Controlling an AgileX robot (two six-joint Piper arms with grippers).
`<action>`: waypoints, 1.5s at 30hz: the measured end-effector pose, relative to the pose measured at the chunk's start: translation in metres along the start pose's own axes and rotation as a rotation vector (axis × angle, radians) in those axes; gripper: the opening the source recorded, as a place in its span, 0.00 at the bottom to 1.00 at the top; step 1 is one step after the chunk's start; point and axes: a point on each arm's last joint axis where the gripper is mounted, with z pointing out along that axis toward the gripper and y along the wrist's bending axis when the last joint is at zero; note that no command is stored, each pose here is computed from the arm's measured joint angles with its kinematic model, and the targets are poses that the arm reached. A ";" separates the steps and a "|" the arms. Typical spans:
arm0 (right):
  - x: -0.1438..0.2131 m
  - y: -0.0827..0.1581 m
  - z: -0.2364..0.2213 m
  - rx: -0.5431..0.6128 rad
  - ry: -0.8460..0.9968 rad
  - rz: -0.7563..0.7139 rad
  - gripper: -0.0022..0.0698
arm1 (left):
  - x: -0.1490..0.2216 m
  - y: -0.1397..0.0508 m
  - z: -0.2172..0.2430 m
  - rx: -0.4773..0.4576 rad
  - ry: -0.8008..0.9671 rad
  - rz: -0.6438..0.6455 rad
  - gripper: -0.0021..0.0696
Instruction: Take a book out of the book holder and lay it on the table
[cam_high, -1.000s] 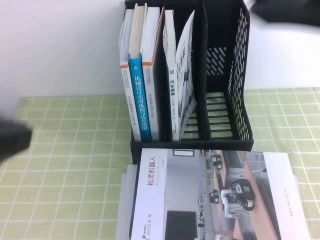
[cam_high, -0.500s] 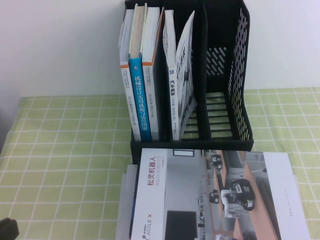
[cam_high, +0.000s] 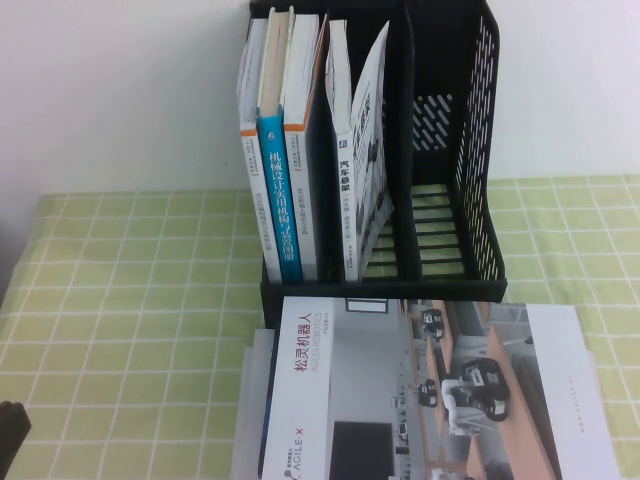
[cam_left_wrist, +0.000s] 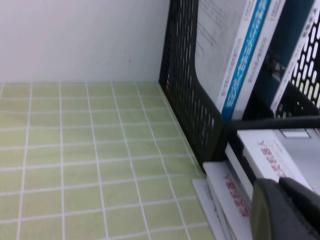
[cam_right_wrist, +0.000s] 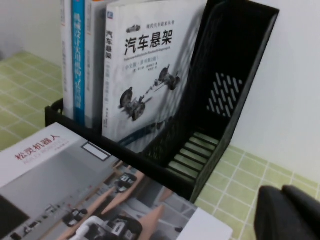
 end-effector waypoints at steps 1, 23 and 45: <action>0.004 0.002 0.001 -0.007 -0.012 0.006 0.03 | -0.001 0.000 0.000 -0.002 -0.008 0.000 0.03; 0.020 -0.001 0.005 0.061 0.037 -0.001 0.03 | -0.001 0.000 0.000 -0.004 -0.013 -0.003 0.03; 0.020 -0.002 0.005 0.064 0.034 -0.004 0.03 | 0.087 0.037 0.014 -0.236 -0.038 -0.121 0.03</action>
